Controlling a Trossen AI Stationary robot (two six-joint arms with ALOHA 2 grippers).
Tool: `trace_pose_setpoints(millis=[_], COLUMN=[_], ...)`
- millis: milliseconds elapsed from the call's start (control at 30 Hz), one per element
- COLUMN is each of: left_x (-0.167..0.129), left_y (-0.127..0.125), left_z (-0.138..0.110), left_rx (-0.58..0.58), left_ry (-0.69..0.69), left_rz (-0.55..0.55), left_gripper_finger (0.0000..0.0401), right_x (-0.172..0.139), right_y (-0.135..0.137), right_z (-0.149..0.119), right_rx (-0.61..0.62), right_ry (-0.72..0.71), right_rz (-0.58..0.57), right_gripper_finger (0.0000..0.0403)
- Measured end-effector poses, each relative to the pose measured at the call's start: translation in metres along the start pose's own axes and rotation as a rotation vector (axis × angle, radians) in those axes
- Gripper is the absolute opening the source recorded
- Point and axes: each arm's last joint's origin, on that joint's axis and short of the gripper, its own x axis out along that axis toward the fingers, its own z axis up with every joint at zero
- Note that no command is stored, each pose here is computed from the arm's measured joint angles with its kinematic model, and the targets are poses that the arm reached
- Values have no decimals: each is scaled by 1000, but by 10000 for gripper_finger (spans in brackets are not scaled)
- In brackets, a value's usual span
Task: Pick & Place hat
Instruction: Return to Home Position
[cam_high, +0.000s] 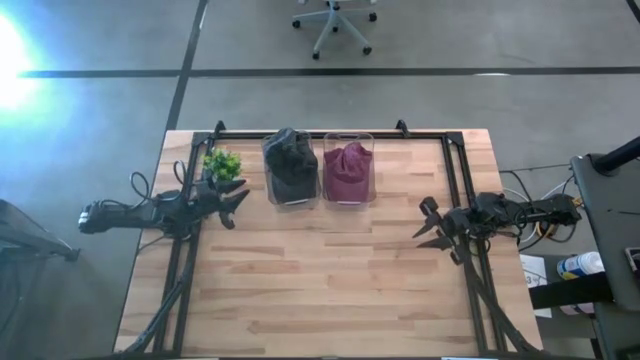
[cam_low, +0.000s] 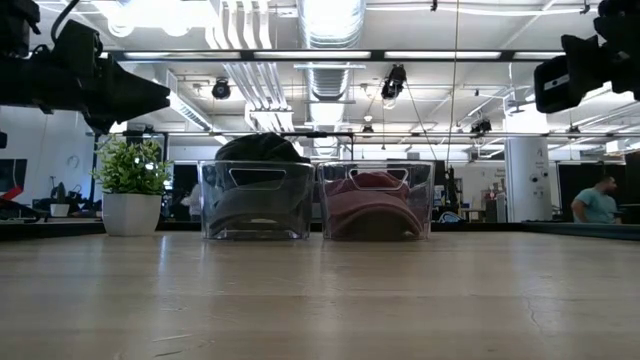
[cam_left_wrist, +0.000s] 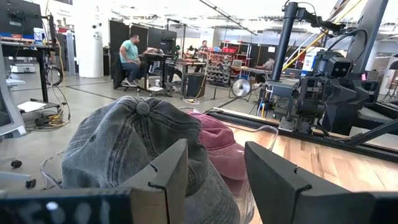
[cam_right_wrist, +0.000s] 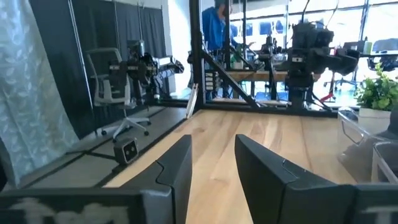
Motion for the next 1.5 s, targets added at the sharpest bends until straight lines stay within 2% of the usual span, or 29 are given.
trace_pose_setpoints(millis=[300,500,700,1033,1500], left_x=[0,0,0,0,0], left_y=[0,0,0,0,0], left_z=[1,1,1,2,2], left_rx=[-6,-7,-8,-9,-9], left_ry=[-10,-13,-15,-16,-16], left_rz=[-1,-2,-1,-1,-1], left_gripper_finger=[153,153,153,153,153], right_x=[-1,-1,-1,-1,-1], right_y=[-7,-7,-8,-8,-8], right_z=[-1,-2,-3,-3,-3], right_rx=[-61,-58,10,10,10], right_ry=[-1,9,12,13,12], right_rz=[-167,-173,-194,-194,-193], right_gripper_finger=[126,132,127,118,132])
